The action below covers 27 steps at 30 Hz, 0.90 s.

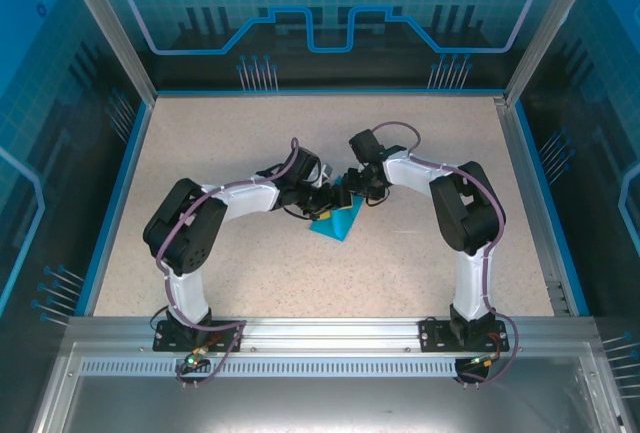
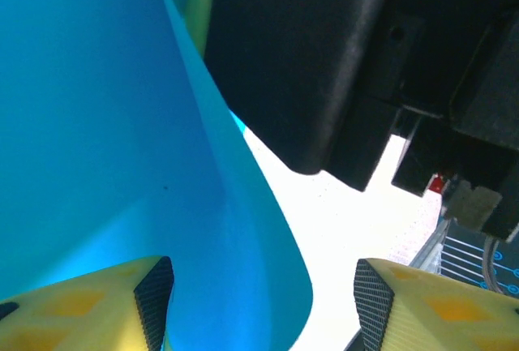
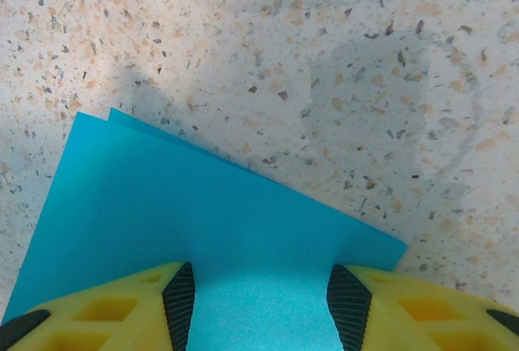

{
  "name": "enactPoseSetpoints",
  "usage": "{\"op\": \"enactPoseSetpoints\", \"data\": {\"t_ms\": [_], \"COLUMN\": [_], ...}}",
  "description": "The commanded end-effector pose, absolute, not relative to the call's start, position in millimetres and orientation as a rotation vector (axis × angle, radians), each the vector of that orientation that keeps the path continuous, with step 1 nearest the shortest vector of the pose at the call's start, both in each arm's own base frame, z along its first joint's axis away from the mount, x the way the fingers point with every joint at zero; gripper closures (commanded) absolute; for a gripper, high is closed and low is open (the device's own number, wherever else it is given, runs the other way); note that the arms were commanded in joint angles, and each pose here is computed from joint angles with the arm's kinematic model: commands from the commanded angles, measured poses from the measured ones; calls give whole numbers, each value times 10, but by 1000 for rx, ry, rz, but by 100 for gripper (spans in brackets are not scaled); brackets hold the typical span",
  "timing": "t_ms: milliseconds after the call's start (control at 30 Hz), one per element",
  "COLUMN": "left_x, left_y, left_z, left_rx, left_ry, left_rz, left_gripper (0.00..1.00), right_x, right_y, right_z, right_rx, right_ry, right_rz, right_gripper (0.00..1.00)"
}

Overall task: Fold a paper plane with a square sheet of paper (pick it up from the middle)
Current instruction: Fold the triangle a second time at the center of the table.

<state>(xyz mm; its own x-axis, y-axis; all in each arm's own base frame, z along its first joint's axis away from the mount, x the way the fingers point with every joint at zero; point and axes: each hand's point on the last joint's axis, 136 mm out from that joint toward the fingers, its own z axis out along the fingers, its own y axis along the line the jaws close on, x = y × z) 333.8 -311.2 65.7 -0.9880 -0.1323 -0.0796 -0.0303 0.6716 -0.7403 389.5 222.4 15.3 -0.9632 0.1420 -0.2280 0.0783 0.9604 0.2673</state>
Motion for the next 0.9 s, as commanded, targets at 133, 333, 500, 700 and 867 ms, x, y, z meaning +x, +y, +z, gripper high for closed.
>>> {"op": "enactPoseSetpoints", "data": {"t_ms": [133,333,500,700,867], "left_x": [3479,3352,3212,2987,2842], "left_y": [-3015,-3003,-2956,-2911,-2770], "left_z": [590,618,647,709,706], "left_rx": [-66,-25,9,6,-53], "left_ry": [2712,2736,2763,2802,2874], "left_rz": [-1180,-1215,-1216,-1269,-1183], "left_gripper": [38,38,39,42,51], "right_x": [3561,3568,3565,3569,3580], "right_y": [2088,2084,2082,2098,2114], "right_z": [-351,-352,-358,-355,-351], "right_rx": [214,219,216,219,220], "right_ry": [3041,3041,3042,3043,3043], "right_rz": [312,311,309,318,326], "right_gripper": [48,48,48,48,48]}}
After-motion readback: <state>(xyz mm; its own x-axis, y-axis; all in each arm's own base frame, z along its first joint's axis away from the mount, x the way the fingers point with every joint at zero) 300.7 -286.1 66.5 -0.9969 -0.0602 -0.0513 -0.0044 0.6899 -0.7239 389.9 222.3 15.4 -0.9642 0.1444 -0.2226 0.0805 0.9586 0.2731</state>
